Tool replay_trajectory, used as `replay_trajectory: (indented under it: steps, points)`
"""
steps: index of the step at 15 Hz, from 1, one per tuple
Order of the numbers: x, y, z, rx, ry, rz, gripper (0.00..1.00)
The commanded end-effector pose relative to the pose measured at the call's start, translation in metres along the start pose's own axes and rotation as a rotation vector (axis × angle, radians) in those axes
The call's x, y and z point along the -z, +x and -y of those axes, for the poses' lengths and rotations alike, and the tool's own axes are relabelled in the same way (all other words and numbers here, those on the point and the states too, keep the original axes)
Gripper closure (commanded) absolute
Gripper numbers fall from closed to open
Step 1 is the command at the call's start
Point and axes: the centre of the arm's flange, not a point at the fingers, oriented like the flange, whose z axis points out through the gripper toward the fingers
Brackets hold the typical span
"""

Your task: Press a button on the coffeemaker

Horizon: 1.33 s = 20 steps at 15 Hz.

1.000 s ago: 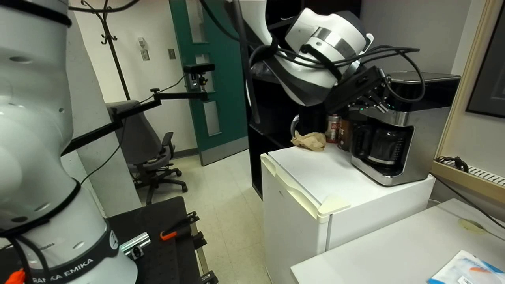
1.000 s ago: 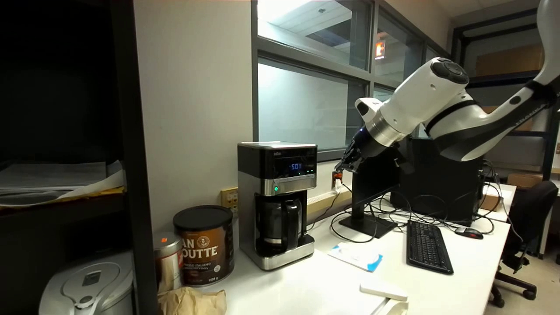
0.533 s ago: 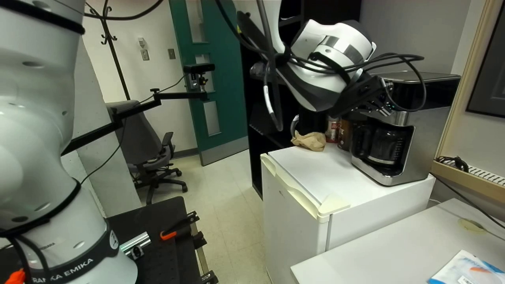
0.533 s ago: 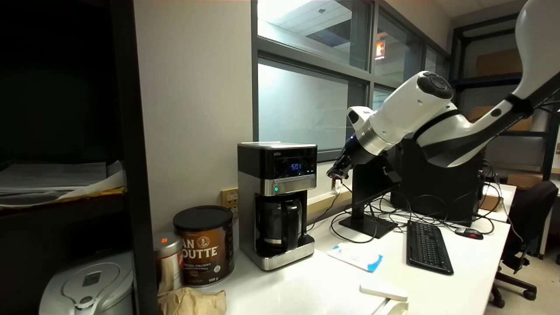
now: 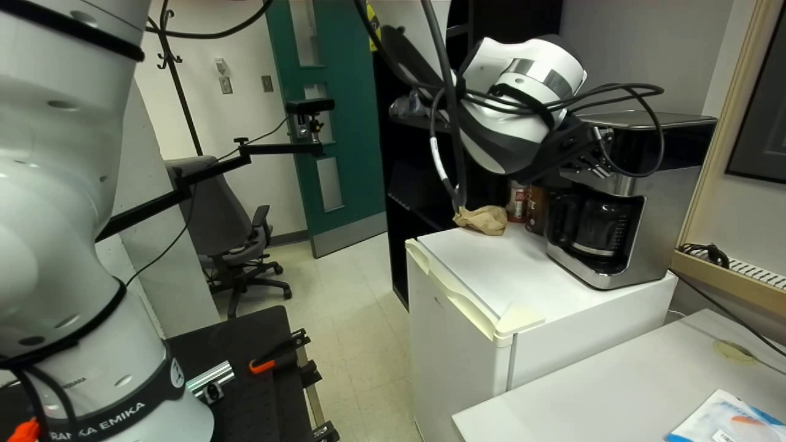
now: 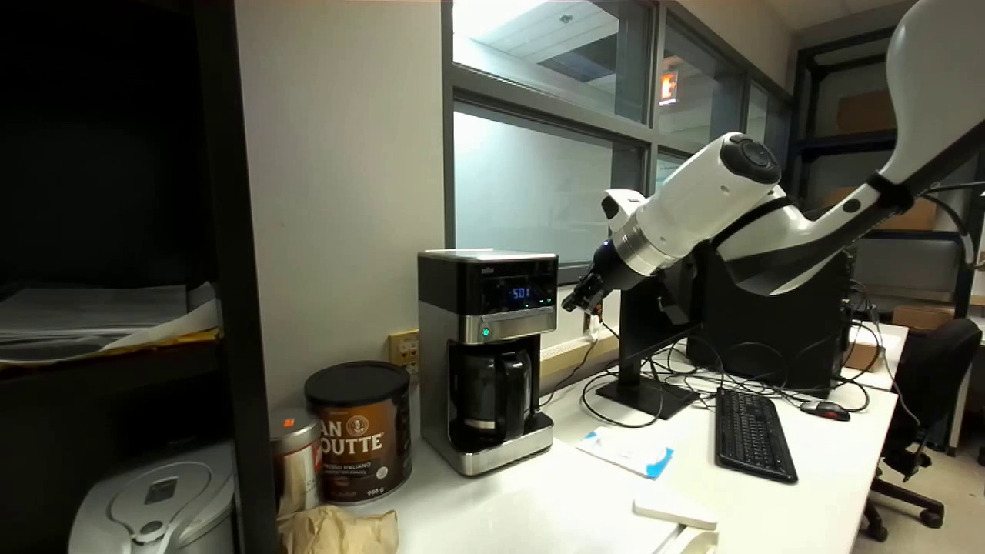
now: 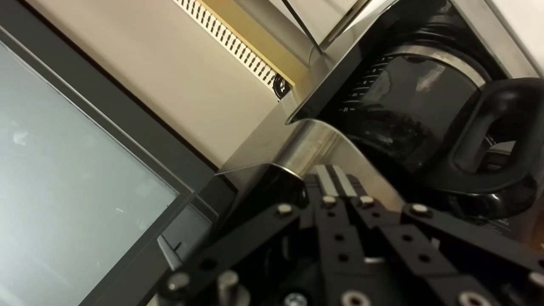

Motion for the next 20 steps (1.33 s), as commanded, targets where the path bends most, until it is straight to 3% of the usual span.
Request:
replay_trajectory:
  steps: [1, 20]
  points:
    - [-0.01, 0.004, 0.007, -0.008, -0.001, -0.032, 1.0]
    - [-0.027, 0.013, 0.009, -0.013, -0.014, -0.048, 1.0]
